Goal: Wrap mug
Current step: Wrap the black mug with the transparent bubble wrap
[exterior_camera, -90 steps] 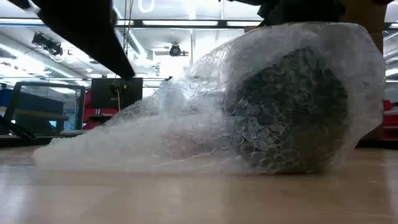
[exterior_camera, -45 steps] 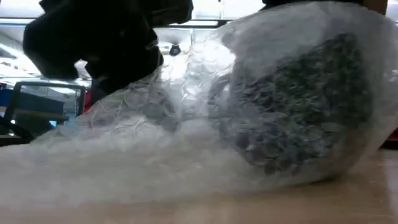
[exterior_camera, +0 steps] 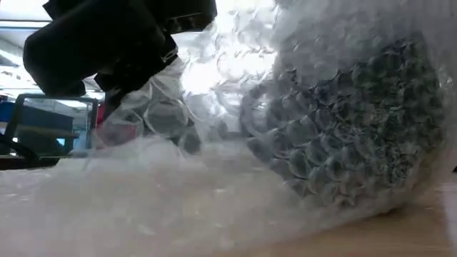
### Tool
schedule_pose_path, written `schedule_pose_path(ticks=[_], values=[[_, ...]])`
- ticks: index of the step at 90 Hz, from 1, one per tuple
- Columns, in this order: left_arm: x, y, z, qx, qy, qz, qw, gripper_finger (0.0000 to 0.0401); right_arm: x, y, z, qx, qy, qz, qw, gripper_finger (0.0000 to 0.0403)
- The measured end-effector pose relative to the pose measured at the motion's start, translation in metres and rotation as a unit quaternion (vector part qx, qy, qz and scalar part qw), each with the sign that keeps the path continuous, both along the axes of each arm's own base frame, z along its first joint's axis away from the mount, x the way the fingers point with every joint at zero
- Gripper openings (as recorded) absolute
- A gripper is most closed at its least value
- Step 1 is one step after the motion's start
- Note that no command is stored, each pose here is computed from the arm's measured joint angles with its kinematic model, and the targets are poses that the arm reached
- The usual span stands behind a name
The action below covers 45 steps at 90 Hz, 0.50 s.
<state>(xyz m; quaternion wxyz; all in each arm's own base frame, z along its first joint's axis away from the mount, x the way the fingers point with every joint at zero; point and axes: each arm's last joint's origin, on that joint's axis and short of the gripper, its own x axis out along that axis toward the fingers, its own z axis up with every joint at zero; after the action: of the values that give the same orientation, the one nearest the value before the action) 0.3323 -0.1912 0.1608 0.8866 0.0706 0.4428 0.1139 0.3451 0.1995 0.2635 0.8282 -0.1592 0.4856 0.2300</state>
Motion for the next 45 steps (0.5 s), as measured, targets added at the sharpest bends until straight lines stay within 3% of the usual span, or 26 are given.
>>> schedule_pose_path(ticks=[24, 45], values=[[0.000, 0.000, 0.000, 0.001, 0.002, 0.000, 1.000, 0.0029, -0.001, 0.001, -0.001, -0.011, -0.007, -0.009, 1.000, 0.0000], [0.000, 0.000, 0.000, 0.001, 0.001, 0.000, 1.000, 0.0029, -0.002, -0.003, -0.033, -0.005, -0.001, -0.010, 1.000, 0.0000]])
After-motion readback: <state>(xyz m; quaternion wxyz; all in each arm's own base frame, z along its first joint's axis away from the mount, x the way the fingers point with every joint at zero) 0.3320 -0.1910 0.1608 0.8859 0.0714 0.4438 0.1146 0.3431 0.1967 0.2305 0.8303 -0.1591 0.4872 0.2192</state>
